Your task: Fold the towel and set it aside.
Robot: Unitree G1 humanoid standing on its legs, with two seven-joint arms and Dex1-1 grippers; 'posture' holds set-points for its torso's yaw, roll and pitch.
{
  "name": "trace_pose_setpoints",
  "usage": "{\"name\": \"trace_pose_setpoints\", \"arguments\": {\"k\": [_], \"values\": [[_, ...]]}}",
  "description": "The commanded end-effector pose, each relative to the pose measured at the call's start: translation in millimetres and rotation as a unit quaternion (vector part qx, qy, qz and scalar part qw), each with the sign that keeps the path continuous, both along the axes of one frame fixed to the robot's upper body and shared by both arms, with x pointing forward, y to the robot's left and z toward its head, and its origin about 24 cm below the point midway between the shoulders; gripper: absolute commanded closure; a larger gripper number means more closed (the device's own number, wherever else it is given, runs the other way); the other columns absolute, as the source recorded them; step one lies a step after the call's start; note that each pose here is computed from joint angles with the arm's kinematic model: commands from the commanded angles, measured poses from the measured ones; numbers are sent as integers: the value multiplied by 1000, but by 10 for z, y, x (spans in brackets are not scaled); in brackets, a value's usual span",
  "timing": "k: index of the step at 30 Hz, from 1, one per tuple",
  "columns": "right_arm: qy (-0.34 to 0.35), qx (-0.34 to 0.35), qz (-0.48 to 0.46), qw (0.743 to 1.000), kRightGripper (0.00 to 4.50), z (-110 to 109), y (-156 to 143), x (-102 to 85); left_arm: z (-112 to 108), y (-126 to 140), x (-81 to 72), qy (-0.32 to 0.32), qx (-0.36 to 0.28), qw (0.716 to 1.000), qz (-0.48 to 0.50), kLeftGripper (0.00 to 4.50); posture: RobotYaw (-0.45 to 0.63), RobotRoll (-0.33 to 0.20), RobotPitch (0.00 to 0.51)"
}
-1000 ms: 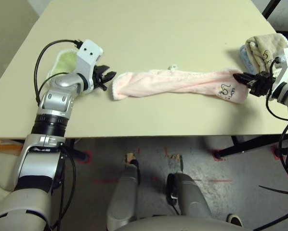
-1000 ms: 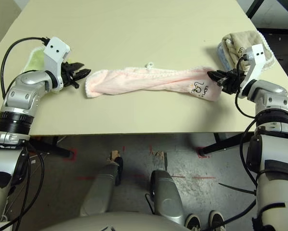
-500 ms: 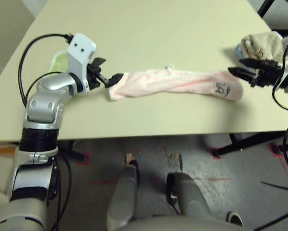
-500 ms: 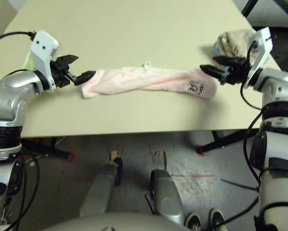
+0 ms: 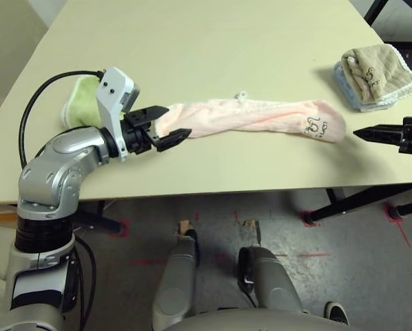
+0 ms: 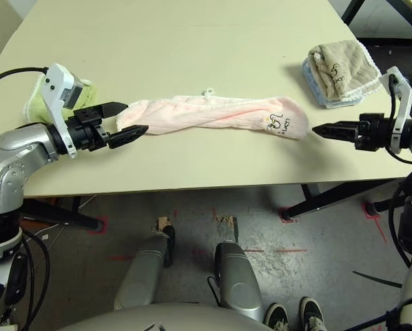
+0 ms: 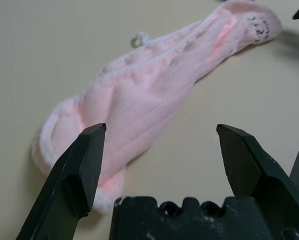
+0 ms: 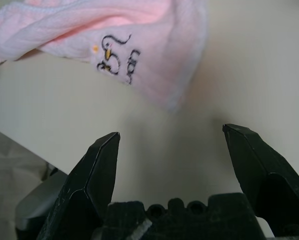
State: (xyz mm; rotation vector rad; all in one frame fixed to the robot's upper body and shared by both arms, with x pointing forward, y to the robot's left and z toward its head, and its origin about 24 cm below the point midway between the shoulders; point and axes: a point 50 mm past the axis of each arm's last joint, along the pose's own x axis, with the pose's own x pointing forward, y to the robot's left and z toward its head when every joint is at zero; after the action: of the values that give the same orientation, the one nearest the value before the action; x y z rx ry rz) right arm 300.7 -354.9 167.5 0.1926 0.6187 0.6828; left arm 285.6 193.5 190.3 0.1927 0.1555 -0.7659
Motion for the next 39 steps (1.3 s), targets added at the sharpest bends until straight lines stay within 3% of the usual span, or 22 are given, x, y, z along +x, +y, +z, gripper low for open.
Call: {"name": "trace_pose_setpoints", "arguments": {"k": [1, 10, 22, 25, 35, 39], "values": [[-7, 11, 2, 1000, 38, -67, 83, 25, -77, 81, 49, 3, 2, 999, 43, 0, 65, 0, 233], [-73, -8, 15, 997, 38, -104, 271, 142, -174, 256, 71, 40, 3, 992, 119, 0, 72, 0, 241], [-104, -34, 30, 994, 38, -98, 385, 224, -409, 50, 169, 129, -43, 983, 123, 0, 63, 0, 242], [-112, -41, 28, 992, 678, -101, 383, 233, -403, 9, 186, 135, -64, 982, 118, 619, 63, 0, 244], [-127, -82, 29, 988, 4446, -101, 278, 230, -404, 99, 129, 143, -42, 983, 104, 4500, 65, 0, 251], [-137, -122, 19, 983, 4481, -41, 153, 225, -378, 171, 56, 144, -21, 987, 74, 4500, 71, 0, 255]]}}
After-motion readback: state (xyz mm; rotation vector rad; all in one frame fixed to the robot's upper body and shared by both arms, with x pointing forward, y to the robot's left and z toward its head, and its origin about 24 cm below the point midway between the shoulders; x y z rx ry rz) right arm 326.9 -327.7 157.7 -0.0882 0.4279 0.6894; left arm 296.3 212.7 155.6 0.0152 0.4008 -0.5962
